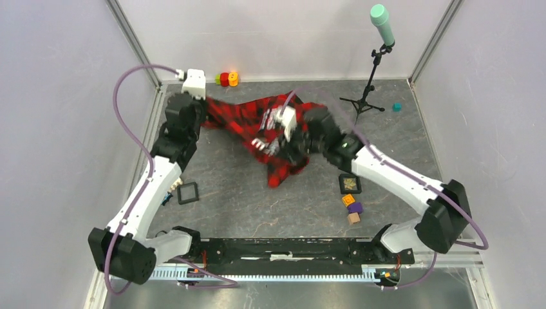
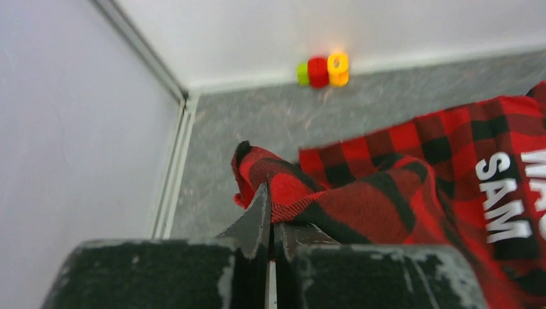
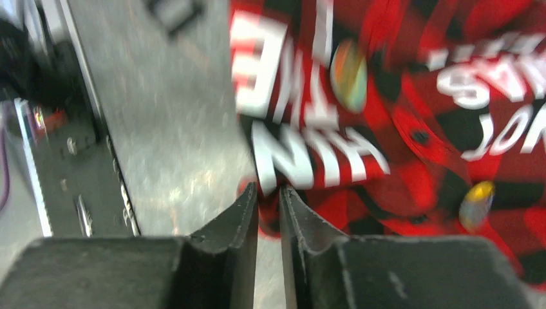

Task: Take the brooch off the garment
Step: Flatten out the clothes at the center of the board, then remove the brooch from the clothes.

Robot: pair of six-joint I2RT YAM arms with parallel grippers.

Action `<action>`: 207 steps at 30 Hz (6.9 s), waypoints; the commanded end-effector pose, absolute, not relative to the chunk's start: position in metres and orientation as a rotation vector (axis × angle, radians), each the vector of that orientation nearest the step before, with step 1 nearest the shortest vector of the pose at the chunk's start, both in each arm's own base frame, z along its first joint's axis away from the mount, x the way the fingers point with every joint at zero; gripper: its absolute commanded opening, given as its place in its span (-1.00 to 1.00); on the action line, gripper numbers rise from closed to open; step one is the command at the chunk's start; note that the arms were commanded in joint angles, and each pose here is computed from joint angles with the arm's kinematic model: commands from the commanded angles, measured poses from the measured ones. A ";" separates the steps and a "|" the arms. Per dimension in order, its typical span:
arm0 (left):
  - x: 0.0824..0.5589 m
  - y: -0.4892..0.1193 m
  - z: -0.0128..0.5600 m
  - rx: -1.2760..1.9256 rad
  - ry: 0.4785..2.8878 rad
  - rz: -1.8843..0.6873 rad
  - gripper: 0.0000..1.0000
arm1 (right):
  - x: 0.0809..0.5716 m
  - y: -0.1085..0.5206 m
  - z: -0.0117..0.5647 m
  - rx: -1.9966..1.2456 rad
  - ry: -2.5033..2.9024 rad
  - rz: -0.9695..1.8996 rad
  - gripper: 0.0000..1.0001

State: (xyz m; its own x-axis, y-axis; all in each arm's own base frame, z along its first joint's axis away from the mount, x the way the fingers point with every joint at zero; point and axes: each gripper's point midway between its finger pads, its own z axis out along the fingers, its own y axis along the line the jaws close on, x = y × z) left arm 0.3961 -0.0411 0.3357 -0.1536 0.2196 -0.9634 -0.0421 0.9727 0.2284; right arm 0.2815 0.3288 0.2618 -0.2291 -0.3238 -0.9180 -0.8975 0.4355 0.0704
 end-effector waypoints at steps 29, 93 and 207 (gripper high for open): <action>0.328 -0.039 0.257 -0.210 1.699 0.010 1.00 | 0.274 0.274 0.053 -0.525 2.252 0.774 -0.04; 0.332 -0.357 0.071 0.452 2.373 -0.315 0.44 | 0.292 0.207 0.071 -0.206 2.072 0.886 -0.92; 0.321 -0.351 0.069 0.483 2.482 -0.575 -0.03 | 0.274 0.214 0.096 -0.242 2.028 0.984 -0.93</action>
State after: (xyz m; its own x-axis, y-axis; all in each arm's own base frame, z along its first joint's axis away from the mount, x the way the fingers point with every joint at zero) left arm 0.3147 -0.3540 0.0419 -0.8107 0.2367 -0.5355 0.4500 0.8371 -0.3111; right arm 0.2707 0.2107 0.0829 -0.6588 0.1572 -0.7357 -0.4560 0.6944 0.5567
